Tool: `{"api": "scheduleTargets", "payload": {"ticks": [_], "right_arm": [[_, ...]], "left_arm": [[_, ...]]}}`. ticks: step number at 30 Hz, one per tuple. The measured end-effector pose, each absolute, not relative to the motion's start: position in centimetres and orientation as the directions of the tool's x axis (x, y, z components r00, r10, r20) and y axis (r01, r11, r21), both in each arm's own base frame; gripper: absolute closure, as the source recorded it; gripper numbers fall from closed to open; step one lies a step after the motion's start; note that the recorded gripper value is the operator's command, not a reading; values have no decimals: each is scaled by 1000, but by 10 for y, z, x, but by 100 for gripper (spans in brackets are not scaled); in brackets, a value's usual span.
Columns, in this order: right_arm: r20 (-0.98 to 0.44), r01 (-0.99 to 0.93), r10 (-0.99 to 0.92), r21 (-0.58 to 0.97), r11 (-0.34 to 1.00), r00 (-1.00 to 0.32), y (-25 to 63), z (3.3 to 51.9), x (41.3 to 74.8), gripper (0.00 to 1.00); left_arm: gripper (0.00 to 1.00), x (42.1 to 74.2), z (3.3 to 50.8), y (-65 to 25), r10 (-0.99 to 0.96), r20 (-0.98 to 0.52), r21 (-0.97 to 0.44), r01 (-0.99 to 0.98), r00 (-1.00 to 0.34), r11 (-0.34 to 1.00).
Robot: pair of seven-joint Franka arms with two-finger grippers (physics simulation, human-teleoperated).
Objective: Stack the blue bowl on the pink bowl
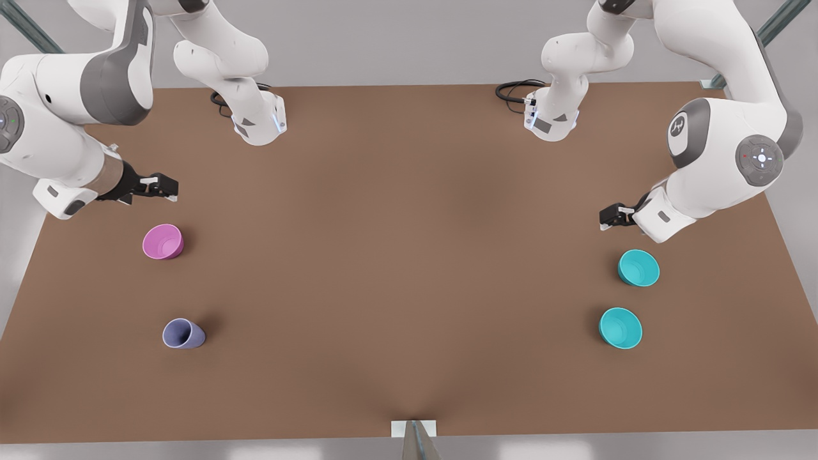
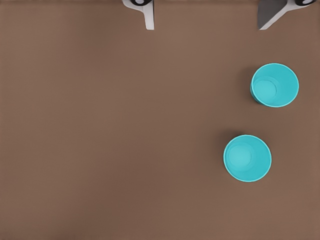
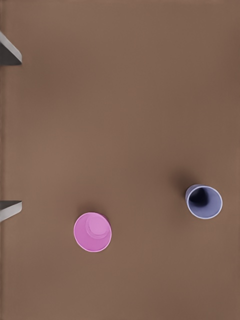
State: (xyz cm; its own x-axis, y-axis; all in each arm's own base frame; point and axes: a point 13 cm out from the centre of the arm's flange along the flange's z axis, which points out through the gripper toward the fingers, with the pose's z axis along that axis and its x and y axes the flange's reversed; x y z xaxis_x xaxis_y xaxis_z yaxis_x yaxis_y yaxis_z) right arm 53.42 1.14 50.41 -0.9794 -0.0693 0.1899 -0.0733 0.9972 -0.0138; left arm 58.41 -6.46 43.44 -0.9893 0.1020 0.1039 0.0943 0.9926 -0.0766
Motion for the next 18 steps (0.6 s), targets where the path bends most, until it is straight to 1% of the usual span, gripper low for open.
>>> {"api": "scheduleTargets", "payload": {"ticks": [3, 5, 7, 10, 12, 18], "right_arm": [[197, -73, -71, -3, 997, -978, 12, 500, 536, 0], [238, -52, -54, 17, 999, -970, 0, 480, 540, 0], [304, 7, 1, 20, 1000, -953, -42, 441, 546, 0], [383, 154, 132, 27, 988, -914, -153, 359, 554, 0], [393, 177, 155, 19, 984, -907, -194, 323, 553, 0], [358, 184, 152, 58, 981, -921, -262, 230, 553, 0]], "left_arm": [[0, 584, 434, -65, 102, 104, -77, 94, -989, 993], [0, 584, 435, -65, 102, 103, -77, 95, -989, 993], [0, 584, 436, -64, 101, 102, -77, 94, -990, 993], [0, 584, 435, -58, 92, 105, -77, 84, -990, 993], [0, 582, 434, -55, 87, 113, -78, 79, -990, 994], [0, 577, 430, -55, 89, 141, -79, 78, -986, 994]]}}
